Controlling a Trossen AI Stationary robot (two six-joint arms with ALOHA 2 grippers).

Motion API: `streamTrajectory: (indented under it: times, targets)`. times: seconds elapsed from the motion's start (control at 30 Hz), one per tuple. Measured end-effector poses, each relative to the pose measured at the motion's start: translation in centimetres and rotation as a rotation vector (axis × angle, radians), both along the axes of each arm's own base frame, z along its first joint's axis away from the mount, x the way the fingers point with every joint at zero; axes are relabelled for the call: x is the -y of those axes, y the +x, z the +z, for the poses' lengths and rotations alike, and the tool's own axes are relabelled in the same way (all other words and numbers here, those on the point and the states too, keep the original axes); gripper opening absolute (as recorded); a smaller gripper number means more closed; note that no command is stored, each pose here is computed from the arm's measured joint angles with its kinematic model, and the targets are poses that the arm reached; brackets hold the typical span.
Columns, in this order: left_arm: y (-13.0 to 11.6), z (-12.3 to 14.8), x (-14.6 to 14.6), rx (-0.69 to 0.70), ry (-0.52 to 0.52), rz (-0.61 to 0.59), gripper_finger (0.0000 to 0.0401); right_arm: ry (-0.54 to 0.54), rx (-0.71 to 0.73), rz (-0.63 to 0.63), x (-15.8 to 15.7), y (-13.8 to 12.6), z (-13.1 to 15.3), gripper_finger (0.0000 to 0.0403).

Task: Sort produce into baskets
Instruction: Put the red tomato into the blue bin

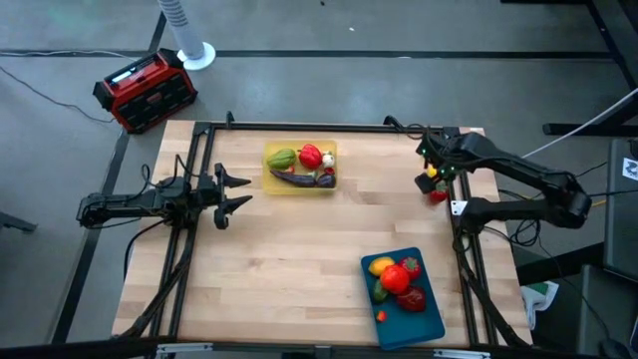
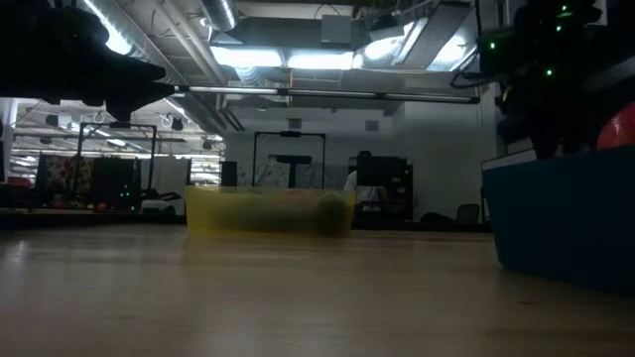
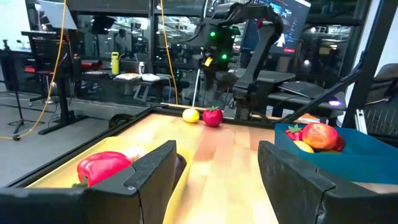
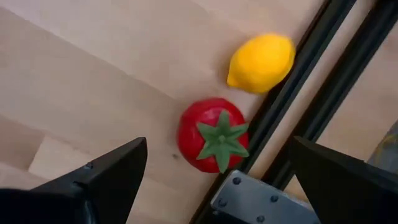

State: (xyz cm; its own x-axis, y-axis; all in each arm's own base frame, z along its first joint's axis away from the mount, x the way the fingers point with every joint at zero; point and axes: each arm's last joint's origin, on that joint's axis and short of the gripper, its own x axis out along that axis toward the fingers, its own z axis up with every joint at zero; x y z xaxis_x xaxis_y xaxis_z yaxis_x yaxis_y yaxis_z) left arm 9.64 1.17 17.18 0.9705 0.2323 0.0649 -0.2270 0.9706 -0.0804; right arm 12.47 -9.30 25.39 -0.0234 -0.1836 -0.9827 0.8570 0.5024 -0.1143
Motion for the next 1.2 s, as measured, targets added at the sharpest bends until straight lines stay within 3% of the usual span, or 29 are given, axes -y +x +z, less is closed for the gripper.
streamTrajectory:
  times: [0.2, 0.47, 0.83, 1.2]
  targets:
    - [0.0, 0.0, 0.0, -0.001, -0.003, 0.000, 0.0223, 0.065, -0.011, -0.070, 0.6, -0.9, -1.4, 0.0386]
    - [0.0, 0.0, 0.0, -0.001, -0.008, -0.001, 0.0223, 0.122, -0.088, -0.025, -0.1, -1.6, -4.1, 0.0386]
    - [0.0, 0.0, 0.0, 0.002, -0.021, -0.001, 0.0223, 0.112, -0.020, -0.021, 0.0, -1.4, -6.5, 0.0385]
    - [0.0, 0.0, 0.0, 0.002, -0.021, -0.001, 0.0223, 0.116, -0.052, -0.099, 0.6, -0.7, -7.6, 0.0385]
